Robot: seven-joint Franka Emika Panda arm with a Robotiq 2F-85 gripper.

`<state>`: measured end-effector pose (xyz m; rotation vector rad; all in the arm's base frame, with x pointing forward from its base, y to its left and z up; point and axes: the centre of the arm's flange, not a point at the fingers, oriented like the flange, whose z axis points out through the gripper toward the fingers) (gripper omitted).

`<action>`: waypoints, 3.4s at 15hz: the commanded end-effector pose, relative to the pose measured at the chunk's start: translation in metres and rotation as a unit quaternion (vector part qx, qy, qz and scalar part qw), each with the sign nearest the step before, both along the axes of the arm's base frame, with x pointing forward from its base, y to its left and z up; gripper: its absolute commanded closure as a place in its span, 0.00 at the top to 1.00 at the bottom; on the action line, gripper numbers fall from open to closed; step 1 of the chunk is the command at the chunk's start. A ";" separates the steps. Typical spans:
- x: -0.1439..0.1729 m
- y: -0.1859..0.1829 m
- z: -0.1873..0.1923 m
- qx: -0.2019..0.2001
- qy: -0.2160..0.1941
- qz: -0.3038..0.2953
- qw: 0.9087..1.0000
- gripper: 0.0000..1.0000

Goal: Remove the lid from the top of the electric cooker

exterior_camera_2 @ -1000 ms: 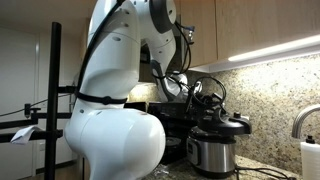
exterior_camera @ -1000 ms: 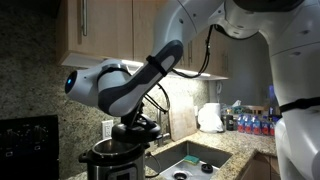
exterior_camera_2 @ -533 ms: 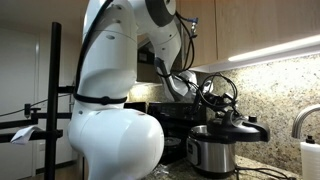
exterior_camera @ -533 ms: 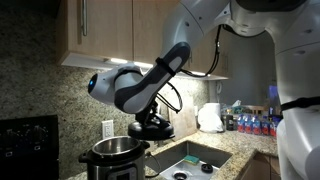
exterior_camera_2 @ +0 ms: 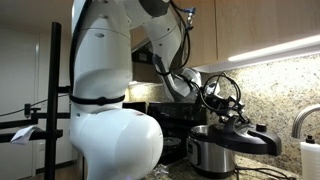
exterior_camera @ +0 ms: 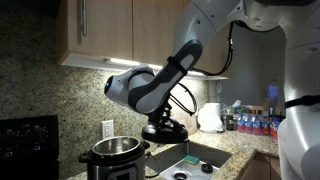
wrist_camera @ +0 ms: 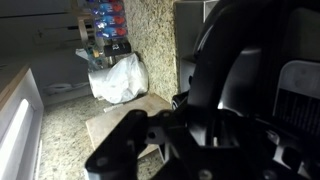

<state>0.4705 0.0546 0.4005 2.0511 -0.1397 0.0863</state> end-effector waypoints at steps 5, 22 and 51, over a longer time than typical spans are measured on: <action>-0.019 -0.050 -0.004 0.032 0.011 -0.062 0.997 0.02; 0.002 -0.192 -0.019 0.037 0.052 -0.109 0.992 0.02; 0.012 -0.247 -0.072 0.024 0.054 -0.155 0.986 0.02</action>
